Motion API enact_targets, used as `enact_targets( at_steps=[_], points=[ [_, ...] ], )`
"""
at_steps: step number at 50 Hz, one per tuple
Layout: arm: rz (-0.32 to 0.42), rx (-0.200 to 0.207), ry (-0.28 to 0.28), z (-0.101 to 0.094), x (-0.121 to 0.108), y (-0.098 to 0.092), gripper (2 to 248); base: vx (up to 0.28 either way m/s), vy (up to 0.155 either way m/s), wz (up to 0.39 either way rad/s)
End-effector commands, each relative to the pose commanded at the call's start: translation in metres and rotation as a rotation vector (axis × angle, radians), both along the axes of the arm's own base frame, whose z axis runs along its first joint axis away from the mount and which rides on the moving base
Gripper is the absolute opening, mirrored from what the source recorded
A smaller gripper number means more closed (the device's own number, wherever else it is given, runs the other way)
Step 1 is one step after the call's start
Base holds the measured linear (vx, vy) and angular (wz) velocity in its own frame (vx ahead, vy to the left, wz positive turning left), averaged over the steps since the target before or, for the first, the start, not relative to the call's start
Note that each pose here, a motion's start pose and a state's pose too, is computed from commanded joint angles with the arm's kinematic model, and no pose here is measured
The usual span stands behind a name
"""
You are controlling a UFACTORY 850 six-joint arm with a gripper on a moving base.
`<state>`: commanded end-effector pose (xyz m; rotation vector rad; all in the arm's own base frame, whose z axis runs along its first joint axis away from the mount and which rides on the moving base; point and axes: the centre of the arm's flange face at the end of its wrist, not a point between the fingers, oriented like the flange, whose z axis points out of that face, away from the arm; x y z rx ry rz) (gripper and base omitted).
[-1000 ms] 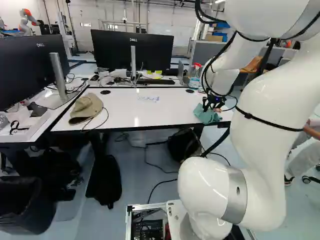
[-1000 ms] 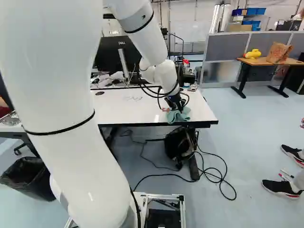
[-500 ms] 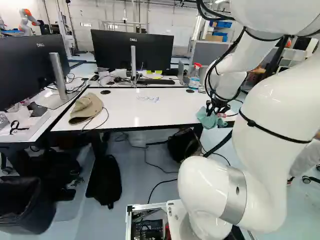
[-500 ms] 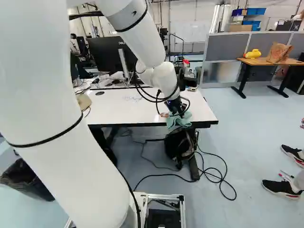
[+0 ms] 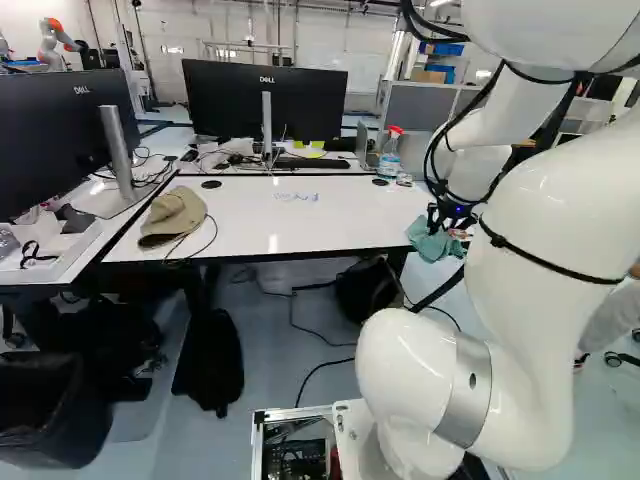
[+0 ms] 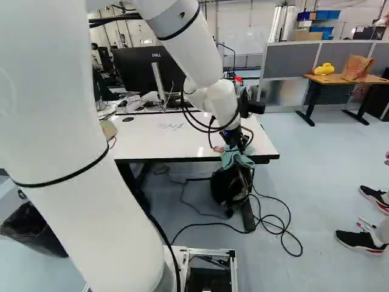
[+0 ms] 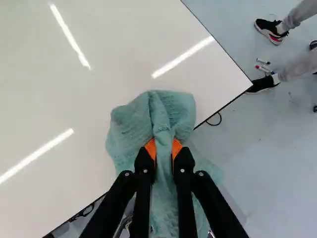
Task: Clean the table with the green towel
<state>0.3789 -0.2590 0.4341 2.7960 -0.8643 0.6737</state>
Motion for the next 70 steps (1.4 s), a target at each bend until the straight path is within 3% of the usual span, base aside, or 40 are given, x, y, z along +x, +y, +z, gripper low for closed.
enact_targets(
  at_steps=[7, 21, 40, 70],
  points=[
    [-0.012, -0.001, -0.002, 0.0, 0.005, -0.011, 53, 0.0, 0.0, 0.0],
    [-0.006, -0.01, -0.014, 0.007, 0.004, -0.007, 53, 0.0, 0.0, 0.0],
    [0.063, -0.036, -0.056, 0.03, 0.01, 0.028, 53, 0.0, 0.0, 0.0],
    [0.169, -0.032, -0.057, 0.029, 0.009, 0.081, 53, 0.0, 0.0, 0.0]
  ],
)
